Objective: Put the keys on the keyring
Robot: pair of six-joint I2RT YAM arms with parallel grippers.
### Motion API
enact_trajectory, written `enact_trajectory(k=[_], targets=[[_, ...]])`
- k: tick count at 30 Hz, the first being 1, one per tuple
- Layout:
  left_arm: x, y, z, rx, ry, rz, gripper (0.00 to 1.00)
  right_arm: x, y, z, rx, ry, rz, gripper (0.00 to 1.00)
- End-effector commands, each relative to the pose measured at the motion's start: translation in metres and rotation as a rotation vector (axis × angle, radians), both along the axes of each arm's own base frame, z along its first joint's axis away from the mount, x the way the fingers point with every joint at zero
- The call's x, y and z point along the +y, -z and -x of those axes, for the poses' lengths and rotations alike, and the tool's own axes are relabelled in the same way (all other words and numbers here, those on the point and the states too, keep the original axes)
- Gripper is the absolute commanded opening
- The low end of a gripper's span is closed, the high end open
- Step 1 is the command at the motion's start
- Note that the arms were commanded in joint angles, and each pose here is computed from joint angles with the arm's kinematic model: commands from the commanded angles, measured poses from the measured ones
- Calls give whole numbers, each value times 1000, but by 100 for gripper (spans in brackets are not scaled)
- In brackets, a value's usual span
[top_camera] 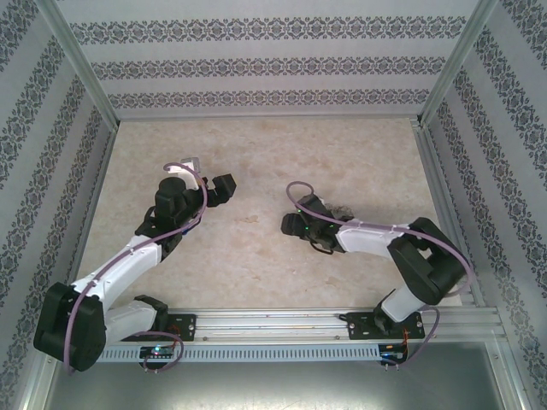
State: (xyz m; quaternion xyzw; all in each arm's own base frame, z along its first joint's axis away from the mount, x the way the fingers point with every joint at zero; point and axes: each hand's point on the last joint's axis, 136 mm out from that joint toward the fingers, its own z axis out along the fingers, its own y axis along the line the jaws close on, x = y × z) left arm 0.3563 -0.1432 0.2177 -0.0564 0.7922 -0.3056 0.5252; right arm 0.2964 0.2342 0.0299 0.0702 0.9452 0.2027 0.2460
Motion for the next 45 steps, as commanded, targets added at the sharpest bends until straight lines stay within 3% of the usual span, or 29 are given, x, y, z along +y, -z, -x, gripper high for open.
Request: enact_trajectory(k=[1, 14, 19, 24, 31, 38, 45], targets=[[-6, -23, 5, -32, 25, 41, 100, 36, -4, -5, 6, -37, -42, 73], [-1, -72, 22, -127, 25, 74, 100, 178, -6, -40, 26, -197, -190, 71], [-1, -76, 23, -126, 25, 63, 100, 208, -24, -51, -4, -250, -264, 69], [0, -80, 26, -135, 24, 76, 100, 190, -65, -45, -115, -265, -270, 71], [6, -97, 30, -182, 4, 81, 100, 128, -100, -11, -229, -265, -193, 75], [3, -80, 32, -117, 25, 46, 100, 86, -82, 33, -214, -329, -156, 72], [-1, -51, 32, -41, 38, 53, 100, 84, -62, 49, -182, -393, -124, 64]])
